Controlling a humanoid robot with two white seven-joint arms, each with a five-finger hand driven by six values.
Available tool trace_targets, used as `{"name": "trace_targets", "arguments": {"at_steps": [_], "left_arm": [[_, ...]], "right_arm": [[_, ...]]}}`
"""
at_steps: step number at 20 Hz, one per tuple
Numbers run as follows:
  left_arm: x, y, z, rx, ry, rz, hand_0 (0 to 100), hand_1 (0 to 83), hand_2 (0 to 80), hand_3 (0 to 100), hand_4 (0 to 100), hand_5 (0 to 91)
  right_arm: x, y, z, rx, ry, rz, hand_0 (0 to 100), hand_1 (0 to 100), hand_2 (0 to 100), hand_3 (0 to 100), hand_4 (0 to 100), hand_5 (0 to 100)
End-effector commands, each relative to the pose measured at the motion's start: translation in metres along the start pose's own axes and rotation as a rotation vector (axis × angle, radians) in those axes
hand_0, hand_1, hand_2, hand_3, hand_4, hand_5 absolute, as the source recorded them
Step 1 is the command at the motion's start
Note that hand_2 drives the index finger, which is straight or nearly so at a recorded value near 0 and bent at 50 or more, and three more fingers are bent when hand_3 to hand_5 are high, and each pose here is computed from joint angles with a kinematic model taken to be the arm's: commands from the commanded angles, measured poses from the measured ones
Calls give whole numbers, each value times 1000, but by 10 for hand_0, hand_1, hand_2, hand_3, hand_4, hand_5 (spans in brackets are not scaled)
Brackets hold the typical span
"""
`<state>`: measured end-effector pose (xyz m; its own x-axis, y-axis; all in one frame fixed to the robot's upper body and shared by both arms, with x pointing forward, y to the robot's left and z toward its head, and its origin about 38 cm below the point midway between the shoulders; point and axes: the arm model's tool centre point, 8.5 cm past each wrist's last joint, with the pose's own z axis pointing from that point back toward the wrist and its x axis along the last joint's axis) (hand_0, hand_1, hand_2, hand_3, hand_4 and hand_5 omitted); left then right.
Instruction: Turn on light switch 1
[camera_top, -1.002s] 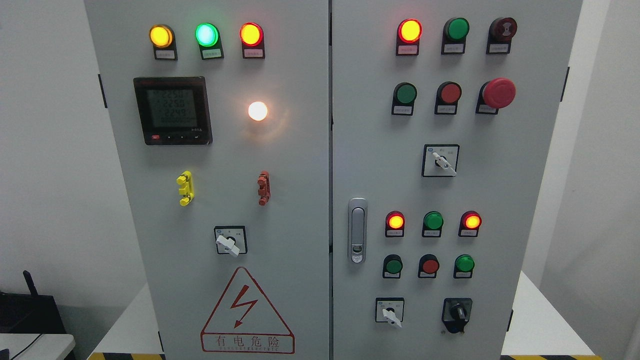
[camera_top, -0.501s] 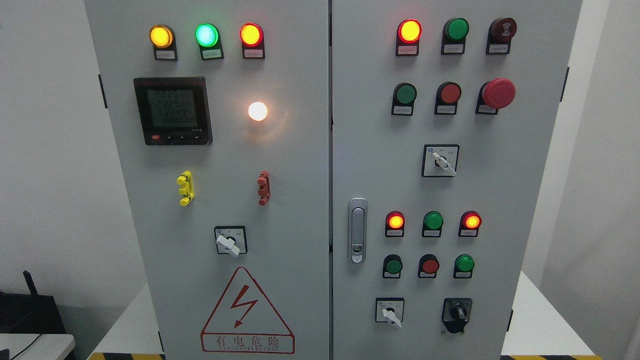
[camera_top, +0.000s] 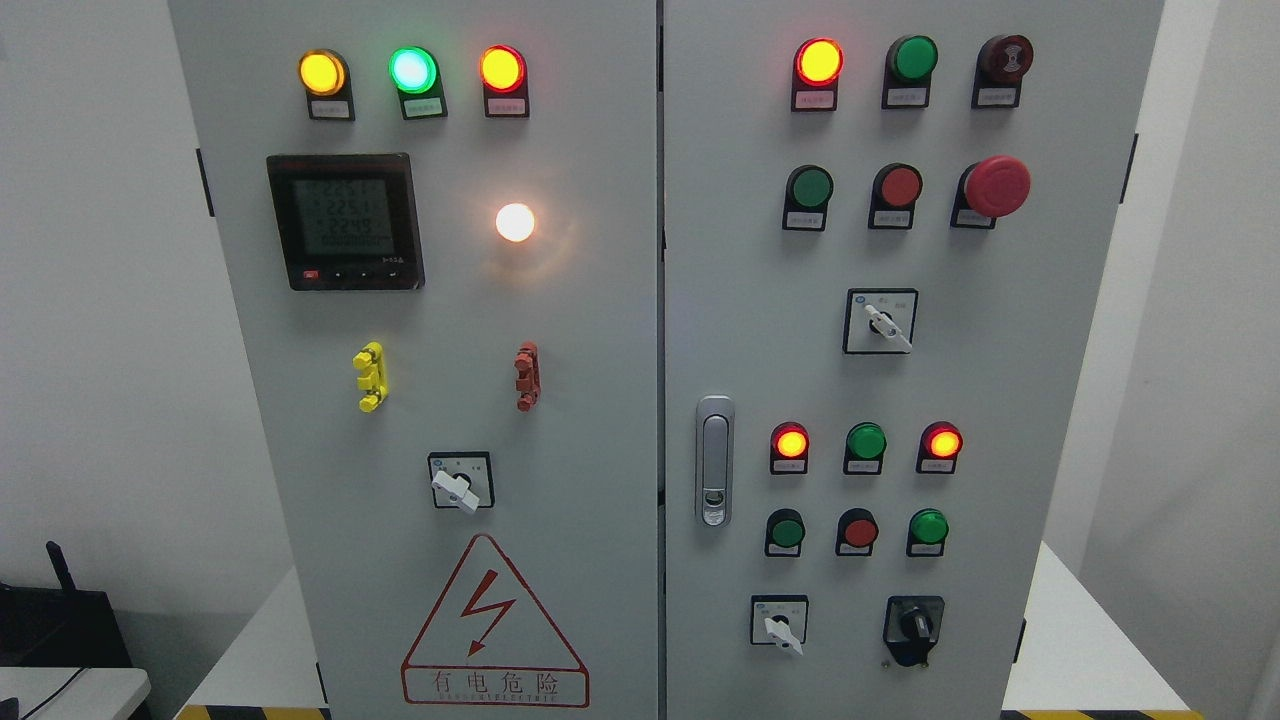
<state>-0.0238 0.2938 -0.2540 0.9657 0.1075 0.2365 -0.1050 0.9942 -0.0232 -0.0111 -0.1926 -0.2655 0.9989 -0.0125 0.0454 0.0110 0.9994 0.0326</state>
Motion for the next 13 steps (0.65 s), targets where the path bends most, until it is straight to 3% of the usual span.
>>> {"name": "trace_targets", "arguments": {"at_steps": [1, 13], "left_arm": [[-29, -15, 2, -59, 149, -138, 384, 108, 0, 0, 0, 33], [-27, -14, 2, -40, 144, -120, 403, 105, 0, 0, 0, 31]], "right_arm": [[0, 1, 0, 3, 1, -6, 120, 389, 0, 0, 0, 0], [0, 1, 0, 3, 1, -6, 120, 389, 0, 0, 0, 0]]}}
